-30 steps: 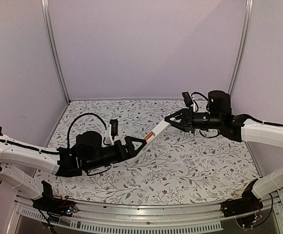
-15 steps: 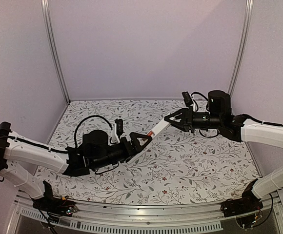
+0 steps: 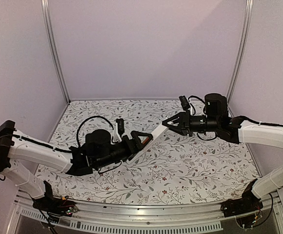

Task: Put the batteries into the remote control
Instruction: Load the battery into the battery compartment.

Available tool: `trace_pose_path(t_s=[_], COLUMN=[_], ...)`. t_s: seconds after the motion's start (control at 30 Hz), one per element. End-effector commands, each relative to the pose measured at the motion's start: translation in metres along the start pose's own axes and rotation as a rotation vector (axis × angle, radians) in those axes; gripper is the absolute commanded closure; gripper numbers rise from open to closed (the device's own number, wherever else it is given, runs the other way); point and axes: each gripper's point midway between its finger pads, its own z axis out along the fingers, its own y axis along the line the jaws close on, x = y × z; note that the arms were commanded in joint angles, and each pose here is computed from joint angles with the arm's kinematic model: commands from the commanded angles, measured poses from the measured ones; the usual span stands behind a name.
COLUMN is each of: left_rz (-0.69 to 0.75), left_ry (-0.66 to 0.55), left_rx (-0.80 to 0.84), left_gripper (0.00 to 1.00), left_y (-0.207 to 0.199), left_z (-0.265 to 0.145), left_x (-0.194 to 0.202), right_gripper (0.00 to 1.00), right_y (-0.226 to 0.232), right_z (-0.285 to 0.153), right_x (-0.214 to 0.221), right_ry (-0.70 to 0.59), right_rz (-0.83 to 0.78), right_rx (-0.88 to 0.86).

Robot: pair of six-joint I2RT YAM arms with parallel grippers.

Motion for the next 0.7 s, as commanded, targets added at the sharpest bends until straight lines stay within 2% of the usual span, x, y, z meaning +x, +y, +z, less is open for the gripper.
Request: trace_pose_path(t_s=[0.0, 0.33, 0.67], left_rz=[-0.021, -0.037, -0.054], left_ry=[-0.038, -0.042, -0.041], left_rx=[0.010, 0.013, -0.016], left_gripper=[0.12, 0.21, 0.25], left_y=[-0.003, -0.001, 0.009], left_z=[0.005, 0.008, 0.010], left_x=[-0.011, -0.012, -0.013], right_gripper=[1.00, 1.00, 1.00], right_y=[-0.005, -0.008, -0.005], right_z=[0.005, 0.006, 0.006], right_x=[0.005, 0.009, 0.011], right_ry=[0.008, 0.025, 0.036], right_rz=[0.008, 0.003, -0.010], right_rx=[0.011, 0.028, 0.026])
